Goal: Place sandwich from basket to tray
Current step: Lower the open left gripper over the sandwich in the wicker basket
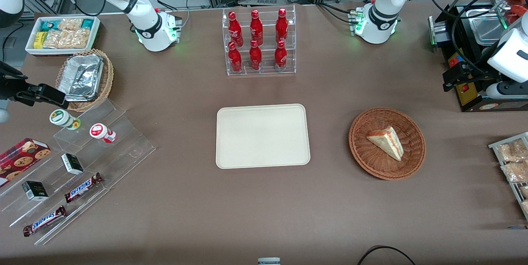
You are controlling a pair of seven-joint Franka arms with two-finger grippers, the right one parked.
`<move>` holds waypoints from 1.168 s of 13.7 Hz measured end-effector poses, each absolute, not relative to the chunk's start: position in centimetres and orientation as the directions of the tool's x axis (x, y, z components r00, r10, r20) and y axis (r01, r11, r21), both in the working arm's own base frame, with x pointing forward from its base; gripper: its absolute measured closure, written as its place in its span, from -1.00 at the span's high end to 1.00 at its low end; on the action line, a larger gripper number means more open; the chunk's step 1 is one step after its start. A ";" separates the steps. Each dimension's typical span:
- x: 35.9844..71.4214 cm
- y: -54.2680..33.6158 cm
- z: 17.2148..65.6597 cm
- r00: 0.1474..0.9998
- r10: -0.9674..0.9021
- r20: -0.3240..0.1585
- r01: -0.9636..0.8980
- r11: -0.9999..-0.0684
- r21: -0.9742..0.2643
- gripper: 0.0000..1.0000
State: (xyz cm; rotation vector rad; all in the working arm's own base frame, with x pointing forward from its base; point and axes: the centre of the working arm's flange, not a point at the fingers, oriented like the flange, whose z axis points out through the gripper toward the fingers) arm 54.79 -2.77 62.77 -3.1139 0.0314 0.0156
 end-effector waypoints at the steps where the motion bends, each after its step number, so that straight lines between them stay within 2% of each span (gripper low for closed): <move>1: 54.8 -2.8 62.8 1.000 -0.020 -0.009 -0.020 -0.999 -0.027 1.00; 5: 55.2 -2.8 61.9 0.999 -0.020 -0.026 -0.021 -0.999 -0.028 1.00; 7: 56.2 -2.9 59.9 0.999 -0.019 -0.040 -0.021 -0.999 -0.029 1.00; 11: 58.3 -3.1 53.0 1.000 0.027 -0.008 0.027 -0.999 -0.028 1.00; 16: 58.1 -3.6 45.1 0.982 0.176 0.060 0.177 -0.984 -0.010 1.00</move>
